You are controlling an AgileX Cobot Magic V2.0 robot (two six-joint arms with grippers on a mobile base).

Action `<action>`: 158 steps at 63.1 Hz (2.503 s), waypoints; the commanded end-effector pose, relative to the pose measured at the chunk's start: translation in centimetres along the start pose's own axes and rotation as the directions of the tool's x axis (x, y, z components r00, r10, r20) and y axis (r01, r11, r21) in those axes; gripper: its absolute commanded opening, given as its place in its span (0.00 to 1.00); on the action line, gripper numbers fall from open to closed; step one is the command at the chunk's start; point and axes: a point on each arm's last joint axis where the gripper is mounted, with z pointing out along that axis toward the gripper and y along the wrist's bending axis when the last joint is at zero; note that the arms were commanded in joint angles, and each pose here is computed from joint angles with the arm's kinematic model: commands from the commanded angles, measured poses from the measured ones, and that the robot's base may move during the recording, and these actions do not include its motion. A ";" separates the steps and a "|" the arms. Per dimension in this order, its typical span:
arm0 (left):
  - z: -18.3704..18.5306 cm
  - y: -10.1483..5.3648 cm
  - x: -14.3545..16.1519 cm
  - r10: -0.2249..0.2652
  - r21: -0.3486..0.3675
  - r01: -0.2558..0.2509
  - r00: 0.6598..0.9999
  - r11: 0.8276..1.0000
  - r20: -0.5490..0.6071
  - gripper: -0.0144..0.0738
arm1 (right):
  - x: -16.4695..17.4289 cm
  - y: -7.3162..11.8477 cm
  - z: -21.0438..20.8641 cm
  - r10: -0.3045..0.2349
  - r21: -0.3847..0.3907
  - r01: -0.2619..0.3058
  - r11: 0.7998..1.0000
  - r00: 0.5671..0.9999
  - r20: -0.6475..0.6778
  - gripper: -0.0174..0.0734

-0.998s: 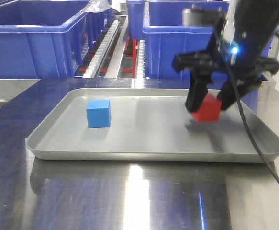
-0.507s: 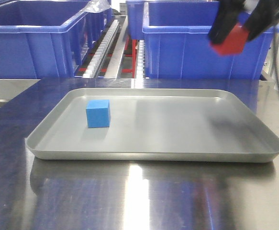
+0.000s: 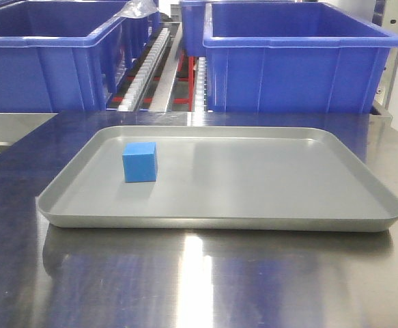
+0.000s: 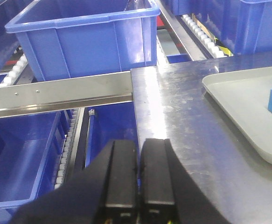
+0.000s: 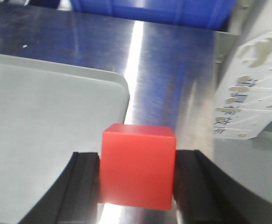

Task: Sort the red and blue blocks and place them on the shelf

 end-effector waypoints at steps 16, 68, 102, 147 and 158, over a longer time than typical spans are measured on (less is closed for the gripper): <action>0.0 -0.2 0.1 -0.011 0.013 0.010 0.997 1.000 0.074 0.30 | 4.7 -1.9 -5.5 0.026 0.077 -0.047 0.996 0.969 0.244 0.26; 0.0 -0.2 0.1 -0.011 0.013 0.010 0.997 1.000 0.074 0.30 | 9.7 -2.4 -6.6 0.039 0.118 -0.075 0.990 0.960 0.278 0.26; 0.0 -0.2 0.1 -0.011 0.013 0.010 0.997 1.000 0.074 0.30 | 9.7 -2.4 -6.6 0.039 0.118 -0.075 0.990 0.960 0.278 0.26; 0.0 -0.2 -0.3 -0.022 0.015 0.021 0.996 1.000 0.081 0.30 | 9.7 -2.4 -6.6 0.039 0.118 -0.075 0.990 0.960 0.278 0.26; 0.0 0.1 -3.8 -0.092 0.020 0.091 0.994 0.996 0.061 0.30 | 9.7 -2.4 -6.6 0.039 0.118 -0.075 0.990 0.960 0.278 0.26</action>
